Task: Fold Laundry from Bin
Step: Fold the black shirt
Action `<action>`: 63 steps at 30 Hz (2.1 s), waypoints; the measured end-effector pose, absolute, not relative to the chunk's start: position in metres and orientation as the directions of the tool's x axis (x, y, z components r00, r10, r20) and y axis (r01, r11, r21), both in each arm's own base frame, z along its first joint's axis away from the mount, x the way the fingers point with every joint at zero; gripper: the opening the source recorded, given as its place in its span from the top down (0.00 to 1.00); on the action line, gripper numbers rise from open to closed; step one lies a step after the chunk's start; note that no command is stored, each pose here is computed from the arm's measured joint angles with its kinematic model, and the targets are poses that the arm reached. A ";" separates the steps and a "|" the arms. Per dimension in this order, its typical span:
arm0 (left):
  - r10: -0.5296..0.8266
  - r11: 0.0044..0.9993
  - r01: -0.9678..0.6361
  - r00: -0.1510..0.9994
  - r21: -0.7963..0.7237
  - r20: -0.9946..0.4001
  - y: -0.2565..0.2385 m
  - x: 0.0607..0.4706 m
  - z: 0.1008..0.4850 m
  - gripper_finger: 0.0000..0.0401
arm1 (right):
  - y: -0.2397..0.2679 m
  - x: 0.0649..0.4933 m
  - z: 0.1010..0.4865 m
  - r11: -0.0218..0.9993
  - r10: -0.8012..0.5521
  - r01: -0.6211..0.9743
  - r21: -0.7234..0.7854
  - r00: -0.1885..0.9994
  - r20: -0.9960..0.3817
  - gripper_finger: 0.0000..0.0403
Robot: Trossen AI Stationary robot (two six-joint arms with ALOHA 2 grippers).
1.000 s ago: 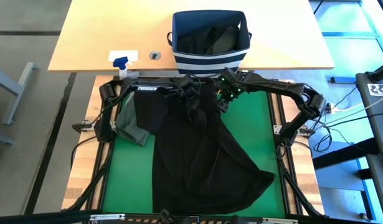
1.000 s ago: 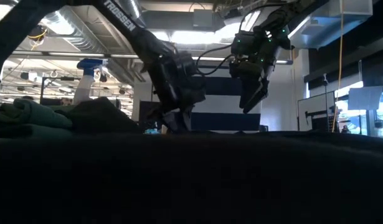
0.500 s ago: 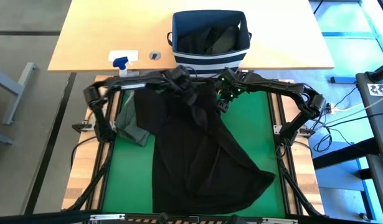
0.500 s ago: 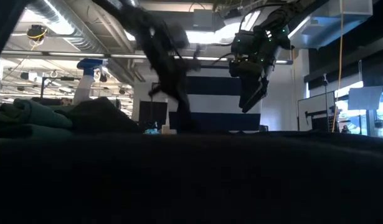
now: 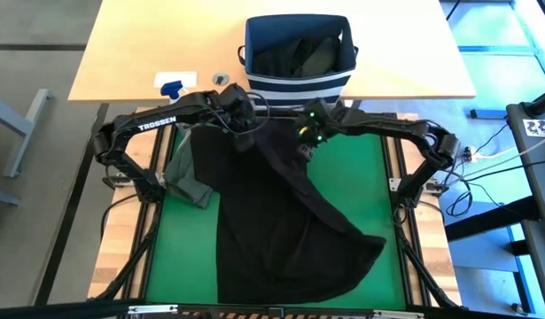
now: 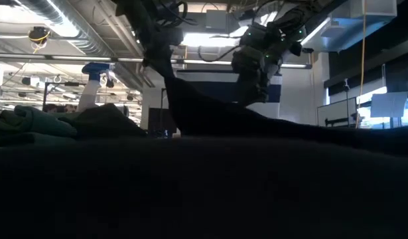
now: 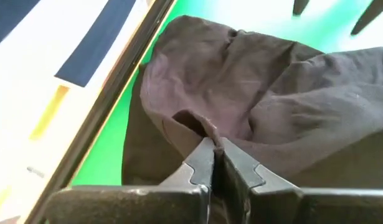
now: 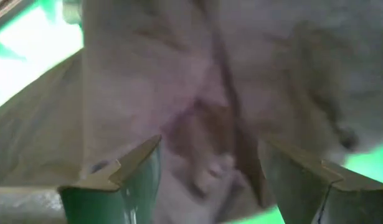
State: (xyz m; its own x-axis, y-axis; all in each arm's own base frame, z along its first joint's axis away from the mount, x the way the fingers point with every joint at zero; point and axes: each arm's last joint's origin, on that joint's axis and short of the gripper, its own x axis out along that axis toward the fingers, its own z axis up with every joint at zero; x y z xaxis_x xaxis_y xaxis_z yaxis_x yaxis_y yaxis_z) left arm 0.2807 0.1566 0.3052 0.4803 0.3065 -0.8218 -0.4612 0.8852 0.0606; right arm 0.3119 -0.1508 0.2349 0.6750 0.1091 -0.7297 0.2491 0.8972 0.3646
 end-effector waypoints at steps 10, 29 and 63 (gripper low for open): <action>0.305 0.933 -0.320 0.471 0.161 -0.828 0.161 0.285 0.298 0.96 | -0.120 0.361 0.196 0.810 0.137 0.326 0.487 0.702 -0.699 0.35; 0.248 0.967 -0.143 0.332 0.212 -0.910 0.163 0.268 0.290 0.96 | -0.101 0.397 0.200 0.779 0.137 0.197 0.596 0.873 -0.468 0.97; 0.283 0.924 -0.286 0.059 0.255 -0.957 0.226 0.194 0.285 0.96 | -0.053 0.524 0.185 0.867 0.000 0.095 0.489 0.982 -0.191 0.86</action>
State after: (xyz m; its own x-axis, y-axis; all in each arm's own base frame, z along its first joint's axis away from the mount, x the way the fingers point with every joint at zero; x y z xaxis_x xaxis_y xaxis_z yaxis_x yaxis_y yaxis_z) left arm 0.1944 0.2259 0.2847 0.0593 0.2829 -0.9573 -0.2861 0.9236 0.2552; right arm 0.5239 -0.0526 0.1850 0.9816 -0.0002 -0.1908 0.0952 0.8671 0.4889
